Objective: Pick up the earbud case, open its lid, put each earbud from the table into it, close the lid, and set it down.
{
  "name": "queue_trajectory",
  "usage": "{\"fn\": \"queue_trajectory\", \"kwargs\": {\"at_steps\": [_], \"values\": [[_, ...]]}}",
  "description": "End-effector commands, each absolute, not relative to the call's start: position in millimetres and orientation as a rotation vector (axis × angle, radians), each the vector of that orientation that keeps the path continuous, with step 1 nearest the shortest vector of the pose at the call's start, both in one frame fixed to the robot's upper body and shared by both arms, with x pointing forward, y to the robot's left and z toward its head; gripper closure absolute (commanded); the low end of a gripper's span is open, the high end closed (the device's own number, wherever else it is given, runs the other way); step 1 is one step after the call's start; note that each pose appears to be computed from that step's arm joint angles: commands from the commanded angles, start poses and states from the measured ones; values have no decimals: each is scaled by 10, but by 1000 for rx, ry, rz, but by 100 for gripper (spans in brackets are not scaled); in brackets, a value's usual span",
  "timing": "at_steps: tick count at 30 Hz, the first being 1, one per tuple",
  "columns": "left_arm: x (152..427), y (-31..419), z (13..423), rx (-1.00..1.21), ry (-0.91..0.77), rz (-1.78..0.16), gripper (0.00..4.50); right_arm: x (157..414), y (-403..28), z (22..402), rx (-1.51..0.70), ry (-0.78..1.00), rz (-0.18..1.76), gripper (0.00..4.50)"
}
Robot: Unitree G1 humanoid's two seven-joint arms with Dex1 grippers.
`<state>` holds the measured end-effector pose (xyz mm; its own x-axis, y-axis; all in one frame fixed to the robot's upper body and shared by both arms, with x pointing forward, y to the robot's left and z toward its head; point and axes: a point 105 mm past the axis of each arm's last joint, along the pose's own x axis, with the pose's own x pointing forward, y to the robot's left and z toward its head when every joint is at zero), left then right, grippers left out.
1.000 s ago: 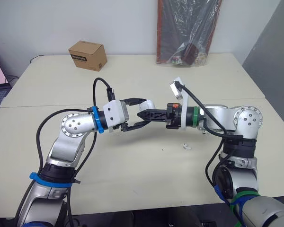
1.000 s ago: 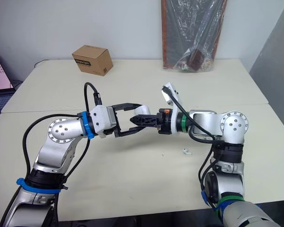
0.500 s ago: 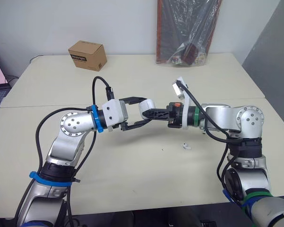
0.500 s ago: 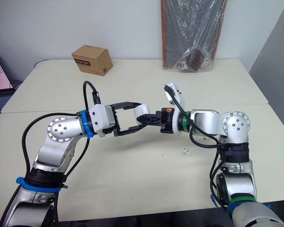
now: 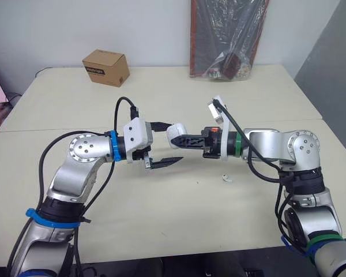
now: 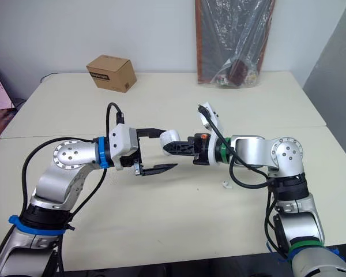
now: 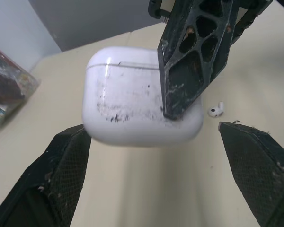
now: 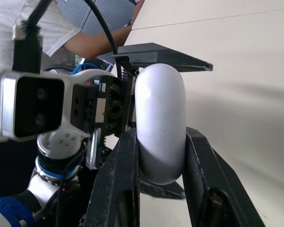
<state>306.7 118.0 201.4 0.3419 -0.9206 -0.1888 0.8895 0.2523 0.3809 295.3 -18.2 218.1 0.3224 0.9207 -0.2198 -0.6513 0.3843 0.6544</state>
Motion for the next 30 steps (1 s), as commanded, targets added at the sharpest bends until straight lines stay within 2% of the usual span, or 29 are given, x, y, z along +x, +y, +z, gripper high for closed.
{"fn": "queue_trajectory", "kwargs": {"at_steps": [1,5,10,13,16,20,23,27,30], "values": [[3070,1329,2134,310,24,-1212,4,2942,-199,2281,448,567,1106,372],[3120,1424,2057,225,194,-1172,4,2963,-253,2195,246,533,1086,372],[3062,1352,2155,171,219,-1248,4,2880,-252,2067,-79,449,1143,372],[3051,1336,2076,180,319,-1275,4,2854,-247,2021,-244,399,1198,372],[3023,1304,2045,194,374,-1316,4,2845,-241,2008,-336,365,1246,372],[3033,1257,2057,268,355,-1352,4,2835,-224,2014,-416,336,1295,372],[3028,1210,2069,277,343,-1383,61,2837,-200,2009,-445,328,1318,372],[2997,1185,2038,318,358,-1420,184,2823,-165,1990,-468,329,1348,372],[2966,1167,2021,358,355,-1449,184,2825,-127,1970,-483,333,1366,372]]}}
